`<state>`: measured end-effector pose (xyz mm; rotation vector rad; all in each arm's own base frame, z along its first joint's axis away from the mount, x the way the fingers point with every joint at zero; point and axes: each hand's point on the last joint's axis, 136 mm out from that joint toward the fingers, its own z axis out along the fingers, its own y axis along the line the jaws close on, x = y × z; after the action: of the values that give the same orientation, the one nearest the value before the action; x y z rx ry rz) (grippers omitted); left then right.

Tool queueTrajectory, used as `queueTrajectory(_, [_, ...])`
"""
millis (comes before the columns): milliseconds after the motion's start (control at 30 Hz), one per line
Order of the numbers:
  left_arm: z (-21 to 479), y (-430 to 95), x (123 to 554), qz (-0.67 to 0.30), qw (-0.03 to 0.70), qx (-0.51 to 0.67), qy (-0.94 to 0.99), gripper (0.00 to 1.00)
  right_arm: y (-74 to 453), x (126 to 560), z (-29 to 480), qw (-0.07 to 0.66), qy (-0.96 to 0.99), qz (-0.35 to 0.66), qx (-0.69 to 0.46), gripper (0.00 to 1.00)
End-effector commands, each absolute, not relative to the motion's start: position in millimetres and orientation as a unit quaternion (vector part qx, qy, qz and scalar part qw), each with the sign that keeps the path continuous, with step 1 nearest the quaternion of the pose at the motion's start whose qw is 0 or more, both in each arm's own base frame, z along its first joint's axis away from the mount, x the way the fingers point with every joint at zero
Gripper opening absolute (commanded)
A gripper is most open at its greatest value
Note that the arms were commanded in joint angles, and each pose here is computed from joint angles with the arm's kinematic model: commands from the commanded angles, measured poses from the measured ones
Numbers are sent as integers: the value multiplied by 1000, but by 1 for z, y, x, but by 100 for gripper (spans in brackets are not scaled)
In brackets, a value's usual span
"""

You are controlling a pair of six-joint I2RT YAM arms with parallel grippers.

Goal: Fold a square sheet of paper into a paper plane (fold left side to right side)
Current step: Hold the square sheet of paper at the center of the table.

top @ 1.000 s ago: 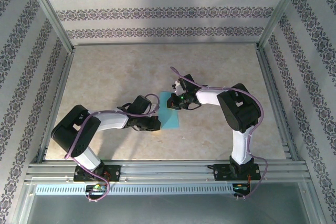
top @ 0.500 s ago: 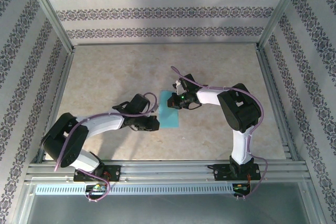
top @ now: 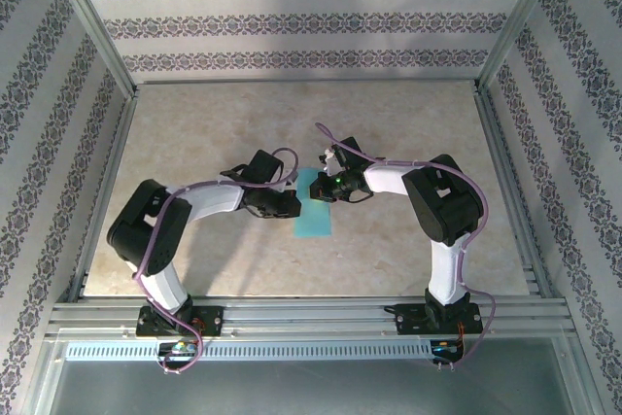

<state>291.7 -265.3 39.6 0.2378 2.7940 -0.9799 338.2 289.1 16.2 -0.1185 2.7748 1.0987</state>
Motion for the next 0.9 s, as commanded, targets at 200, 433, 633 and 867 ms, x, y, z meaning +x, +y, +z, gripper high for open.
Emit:
queueTrajectory(200, [23, -279, 293, -337, 57, 100, 935, 10, 275, 321, -15, 47, 944, 326, -30, 0])
queueTrajectory(433, [-7, -265, 277, -303, 30, 67, 950, 7, 281, 330, -3, 57, 939, 339, -29, 0])
queueTrajectory(633, [-15, -256, 266, -283, 23, 46, 958, 5, 285, 350, 36, 96, 927, 362, -27, 19])
queueTrajectory(867, [-14, -259, 263, -290, 28, 28, 956, 4, 268, 337, 70, 112, 919, 377, -23, 28])
